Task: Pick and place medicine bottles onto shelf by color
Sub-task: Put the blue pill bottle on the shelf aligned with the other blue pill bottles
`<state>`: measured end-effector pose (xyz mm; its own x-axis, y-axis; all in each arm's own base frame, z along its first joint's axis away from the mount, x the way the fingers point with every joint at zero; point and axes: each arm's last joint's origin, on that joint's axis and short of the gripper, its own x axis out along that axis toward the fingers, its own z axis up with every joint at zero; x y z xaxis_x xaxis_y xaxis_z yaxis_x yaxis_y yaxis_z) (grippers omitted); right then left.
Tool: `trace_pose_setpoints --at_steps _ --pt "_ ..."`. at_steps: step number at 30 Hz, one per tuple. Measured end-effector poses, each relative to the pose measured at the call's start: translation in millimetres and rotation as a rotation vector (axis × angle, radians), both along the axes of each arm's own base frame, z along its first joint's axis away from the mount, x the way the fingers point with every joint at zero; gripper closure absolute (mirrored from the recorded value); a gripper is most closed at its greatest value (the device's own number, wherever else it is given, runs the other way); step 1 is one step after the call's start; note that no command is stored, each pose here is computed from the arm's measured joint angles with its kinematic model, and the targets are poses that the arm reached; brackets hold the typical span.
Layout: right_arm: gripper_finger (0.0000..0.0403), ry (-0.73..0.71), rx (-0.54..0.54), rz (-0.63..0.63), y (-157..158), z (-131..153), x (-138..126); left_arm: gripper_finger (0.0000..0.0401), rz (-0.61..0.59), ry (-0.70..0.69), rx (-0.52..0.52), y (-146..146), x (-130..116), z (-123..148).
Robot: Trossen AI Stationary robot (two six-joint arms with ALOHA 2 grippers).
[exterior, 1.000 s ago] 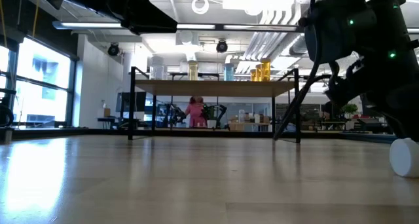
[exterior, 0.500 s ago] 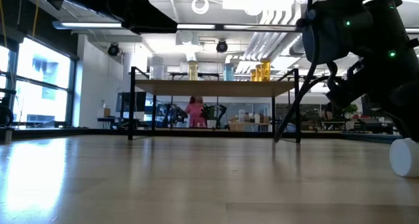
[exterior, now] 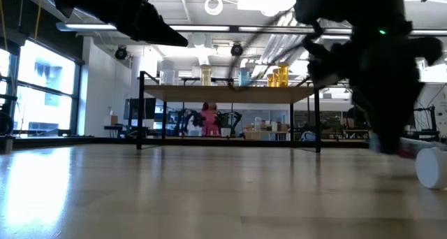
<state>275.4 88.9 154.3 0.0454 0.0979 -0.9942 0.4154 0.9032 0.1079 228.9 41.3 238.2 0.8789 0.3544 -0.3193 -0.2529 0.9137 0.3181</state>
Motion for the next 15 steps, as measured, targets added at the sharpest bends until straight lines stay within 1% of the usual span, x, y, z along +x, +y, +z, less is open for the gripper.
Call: trace_pose_setpoints --at_steps 2,6,11,15 --pt "0.0318 -0.079 0.014 0.008 0 6 11 0.019 -0.013 0.016 0.024 0 0 -1" --pt "0.0318 -0.248 0.002 0.036 -1 21 32 0.019 -0.029 0.078 0.055 0 -2 -5" --pt "0.0318 -0.407 -0.034 0.091 -8 40 53 0.019 -0.036 0.195 0.046 -1 -6 -15" --pt "0.0318 -0.517 -0.059 0.142 -18 57 68 0.019 -0.038 0.229 0.04 -2 -8 -18"
